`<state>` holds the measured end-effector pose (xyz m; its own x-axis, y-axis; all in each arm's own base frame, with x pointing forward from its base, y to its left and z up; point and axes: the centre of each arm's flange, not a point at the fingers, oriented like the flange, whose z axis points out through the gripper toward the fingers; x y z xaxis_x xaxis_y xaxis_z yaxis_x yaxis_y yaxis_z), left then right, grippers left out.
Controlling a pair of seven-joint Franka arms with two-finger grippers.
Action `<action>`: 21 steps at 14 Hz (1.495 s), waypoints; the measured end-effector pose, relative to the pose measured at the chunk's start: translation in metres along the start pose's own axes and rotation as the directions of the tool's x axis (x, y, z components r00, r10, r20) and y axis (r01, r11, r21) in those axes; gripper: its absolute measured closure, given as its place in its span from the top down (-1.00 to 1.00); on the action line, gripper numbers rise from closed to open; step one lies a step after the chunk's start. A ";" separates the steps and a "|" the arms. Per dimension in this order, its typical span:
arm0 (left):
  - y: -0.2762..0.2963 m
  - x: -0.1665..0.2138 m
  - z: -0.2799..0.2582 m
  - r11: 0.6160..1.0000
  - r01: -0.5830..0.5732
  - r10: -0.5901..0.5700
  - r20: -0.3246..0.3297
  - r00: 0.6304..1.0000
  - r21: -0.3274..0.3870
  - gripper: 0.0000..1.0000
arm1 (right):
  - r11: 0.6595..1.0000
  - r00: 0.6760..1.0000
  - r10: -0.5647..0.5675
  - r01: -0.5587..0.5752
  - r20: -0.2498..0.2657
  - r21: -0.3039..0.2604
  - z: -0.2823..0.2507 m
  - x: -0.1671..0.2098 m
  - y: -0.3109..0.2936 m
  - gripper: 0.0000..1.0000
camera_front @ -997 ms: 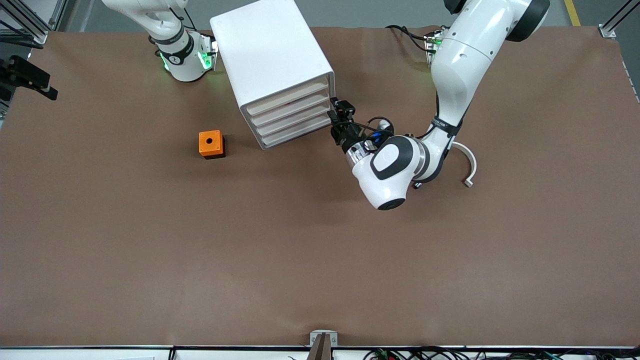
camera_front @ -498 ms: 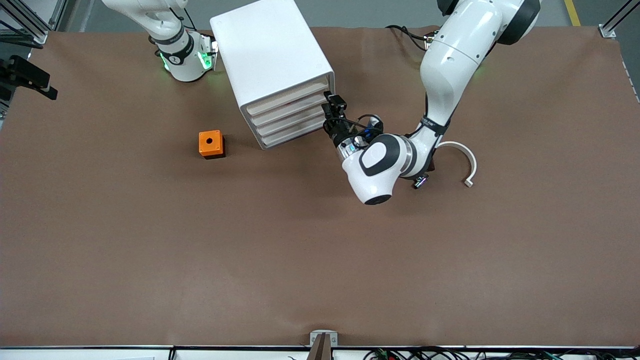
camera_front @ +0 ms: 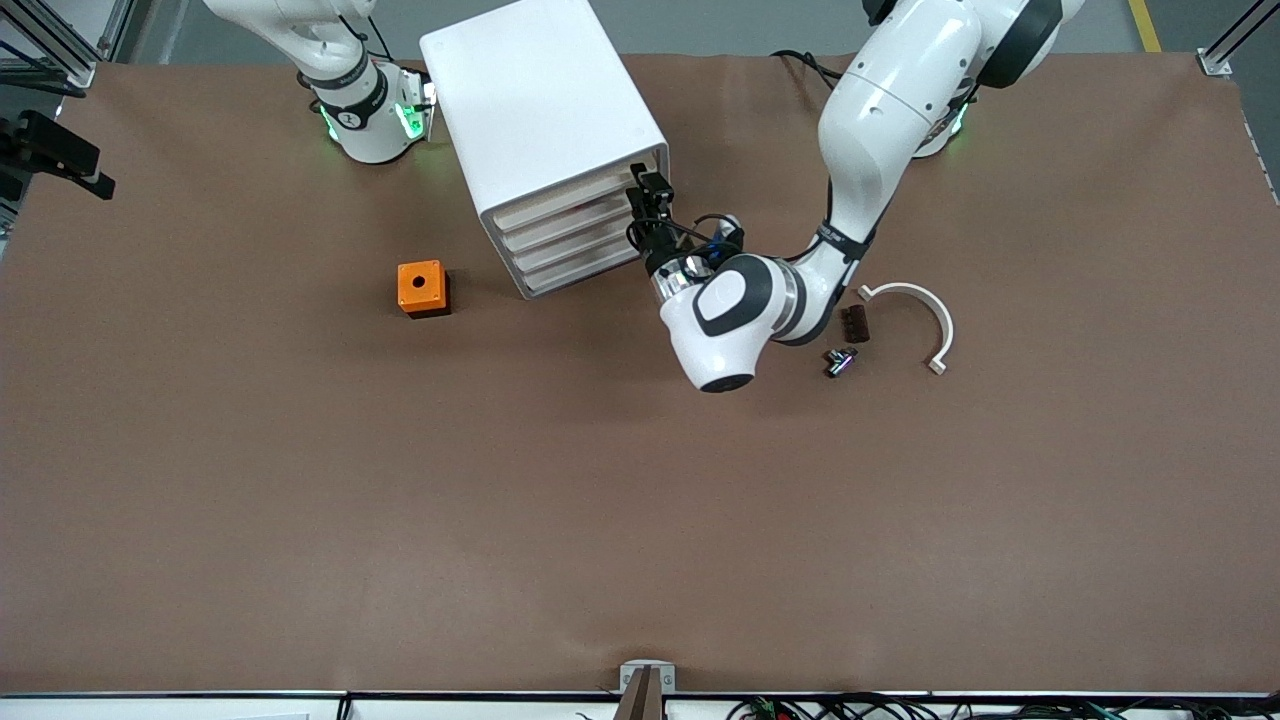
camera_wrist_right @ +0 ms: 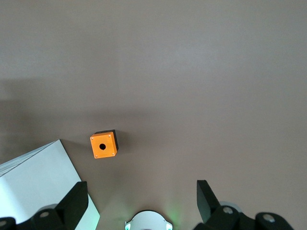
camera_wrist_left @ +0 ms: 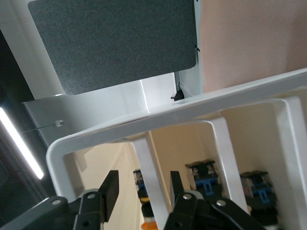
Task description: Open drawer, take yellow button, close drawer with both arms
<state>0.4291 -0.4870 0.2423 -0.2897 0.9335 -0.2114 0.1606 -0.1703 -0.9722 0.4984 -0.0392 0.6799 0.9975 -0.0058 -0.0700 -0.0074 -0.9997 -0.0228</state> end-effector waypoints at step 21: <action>0.013 0.017 0.001 0.991 0.127 -0.128 0.012 0.992 0.050 -0.83 | 1.000 1.000 0.001 -0.001 0.014 -0.009 0.007 0.005 0.000 1.00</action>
<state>0.4259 -0.4737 0.2257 -0.3190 0.9438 -0.0868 0.0755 -0.0660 -0.9950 0.5026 -0.0395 0.6730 0.9965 -0.0062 -0.0836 -0.0074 -0.9999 -0.0137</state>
